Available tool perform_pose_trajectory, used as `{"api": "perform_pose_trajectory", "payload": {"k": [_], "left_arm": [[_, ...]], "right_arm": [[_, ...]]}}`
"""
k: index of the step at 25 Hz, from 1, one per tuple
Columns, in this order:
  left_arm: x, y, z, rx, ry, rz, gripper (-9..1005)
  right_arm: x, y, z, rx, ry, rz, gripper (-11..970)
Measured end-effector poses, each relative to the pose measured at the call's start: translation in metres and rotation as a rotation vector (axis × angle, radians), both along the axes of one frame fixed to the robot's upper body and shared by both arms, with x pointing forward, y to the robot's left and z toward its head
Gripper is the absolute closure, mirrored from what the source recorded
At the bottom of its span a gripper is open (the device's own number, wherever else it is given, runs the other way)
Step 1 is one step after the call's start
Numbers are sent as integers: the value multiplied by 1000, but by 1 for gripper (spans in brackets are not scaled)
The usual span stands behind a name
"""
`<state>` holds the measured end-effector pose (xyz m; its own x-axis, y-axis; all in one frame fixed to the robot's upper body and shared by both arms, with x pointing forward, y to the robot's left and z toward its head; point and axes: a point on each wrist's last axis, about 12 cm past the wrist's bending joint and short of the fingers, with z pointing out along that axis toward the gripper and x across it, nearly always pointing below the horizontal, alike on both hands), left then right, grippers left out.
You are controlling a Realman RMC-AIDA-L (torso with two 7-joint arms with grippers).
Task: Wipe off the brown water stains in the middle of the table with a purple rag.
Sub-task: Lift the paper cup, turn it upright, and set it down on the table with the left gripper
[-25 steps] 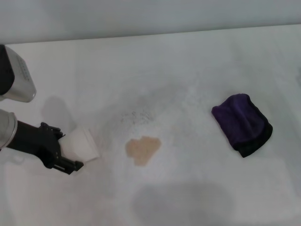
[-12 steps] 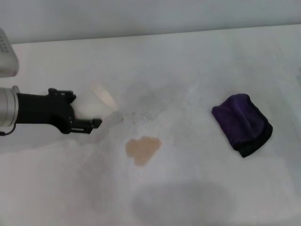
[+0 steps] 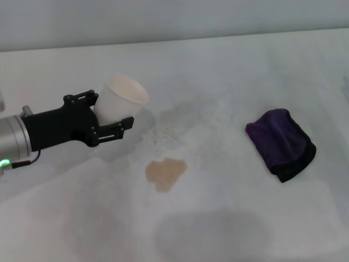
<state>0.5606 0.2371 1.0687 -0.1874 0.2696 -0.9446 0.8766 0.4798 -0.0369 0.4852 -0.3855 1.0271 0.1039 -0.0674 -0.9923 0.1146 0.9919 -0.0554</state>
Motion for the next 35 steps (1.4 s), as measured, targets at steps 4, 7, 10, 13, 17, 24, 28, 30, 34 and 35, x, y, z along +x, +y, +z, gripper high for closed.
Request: {"api": "perform_pose_trajectory", "payload": {"k": [4, 7, 10, 13, 17, 24, 28, 30, 34, 35], "left_arm": [[-13, 5, -17, -29, -52, 36, 221], [-26, 11, -30, -52, -85, 91, 221], [-35, 15, -39, -65, -102, 136, 222], [-41, 16, -48, -45, -99, 161, 223], [-46, 15, -60, 1, -86, 173, 224], [-49, 11, -69, 26, -39, 184, 224], [-52, 12, -72, 27, -29, 188, 223], [-53, 13, -73, 27, -26, 192, 223], [-56, 14, -75, 30, -18, 195, 223], [-60, 15, -77, 36, -15, 196, 223]], "right_arm": [[1, 0, 1, -6, -1, 3, 93], [1, 0, 0, -7, 1, 5, 96], [1, 0, -1, -8, 8, 7, 99], [0, 1, -2, -11, 21, 14, 102], [1, 2, -3, -14, 32, 21, 105], [2, 2, -3, -15, 31, 22, 112], [2, 2, -3, -15, 32, 21, 115], [2, 2, -3, -16, 32, 21, 117], [3, 1, -2, -20, 29, 21, 121], [3, 1, -2, -21, 28, 21, 122]]}}
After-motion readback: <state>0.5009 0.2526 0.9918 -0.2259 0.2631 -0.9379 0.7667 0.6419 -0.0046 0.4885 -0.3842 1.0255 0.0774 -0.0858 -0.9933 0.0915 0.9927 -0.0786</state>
